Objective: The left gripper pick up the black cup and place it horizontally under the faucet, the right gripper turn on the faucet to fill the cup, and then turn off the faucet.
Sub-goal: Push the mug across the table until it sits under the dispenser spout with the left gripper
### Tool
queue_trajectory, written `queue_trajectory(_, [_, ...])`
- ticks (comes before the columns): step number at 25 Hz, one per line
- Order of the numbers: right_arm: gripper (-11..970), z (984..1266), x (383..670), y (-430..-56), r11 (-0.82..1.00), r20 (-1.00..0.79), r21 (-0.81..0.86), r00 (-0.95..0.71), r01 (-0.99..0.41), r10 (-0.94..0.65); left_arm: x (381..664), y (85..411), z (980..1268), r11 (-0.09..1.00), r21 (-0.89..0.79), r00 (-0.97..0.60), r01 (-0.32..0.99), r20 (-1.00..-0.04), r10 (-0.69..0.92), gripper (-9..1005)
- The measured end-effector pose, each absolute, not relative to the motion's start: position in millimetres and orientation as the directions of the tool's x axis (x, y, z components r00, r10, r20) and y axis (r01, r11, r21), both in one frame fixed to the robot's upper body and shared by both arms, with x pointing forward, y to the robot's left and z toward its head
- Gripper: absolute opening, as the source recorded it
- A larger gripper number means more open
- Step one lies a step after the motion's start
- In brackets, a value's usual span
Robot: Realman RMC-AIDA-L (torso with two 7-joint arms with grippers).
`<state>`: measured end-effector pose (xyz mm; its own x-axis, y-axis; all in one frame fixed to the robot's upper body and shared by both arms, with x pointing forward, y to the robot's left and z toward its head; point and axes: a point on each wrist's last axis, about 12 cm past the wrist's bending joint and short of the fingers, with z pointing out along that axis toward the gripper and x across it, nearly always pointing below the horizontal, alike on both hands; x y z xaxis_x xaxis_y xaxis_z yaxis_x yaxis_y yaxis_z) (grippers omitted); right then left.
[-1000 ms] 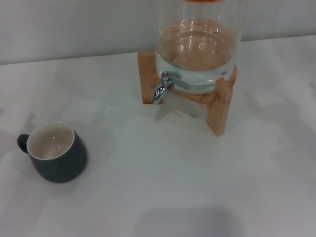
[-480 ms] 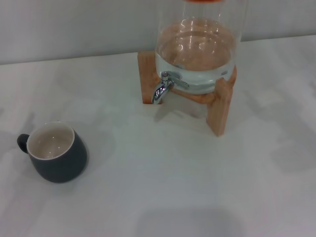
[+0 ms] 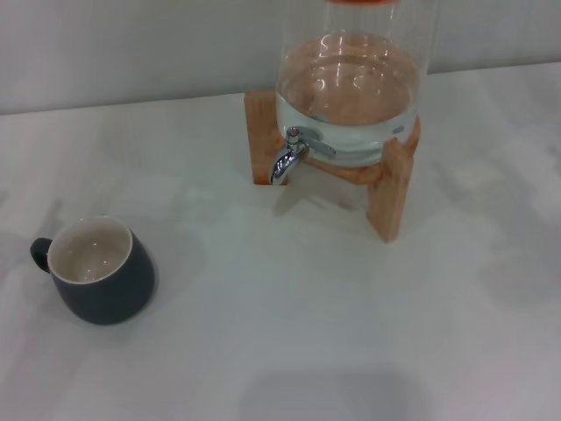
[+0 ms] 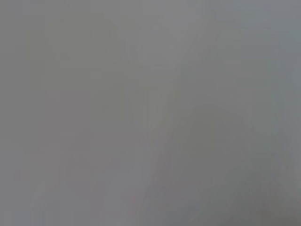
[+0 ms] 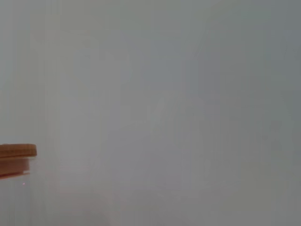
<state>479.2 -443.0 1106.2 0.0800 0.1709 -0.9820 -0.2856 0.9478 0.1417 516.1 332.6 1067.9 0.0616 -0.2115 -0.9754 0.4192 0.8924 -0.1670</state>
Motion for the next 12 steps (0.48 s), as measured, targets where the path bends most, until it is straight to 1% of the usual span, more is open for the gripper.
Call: queue_trajectory(12, [678, 1106.6, 480.0, -442.6, 0.947, -0.982, 0.141, 0.081, -0.287, 0.171, 517.2, 331.9, 1068.2, 0.892, -0.164, 0.063, 0.42, -0.976, -0.209, 890])
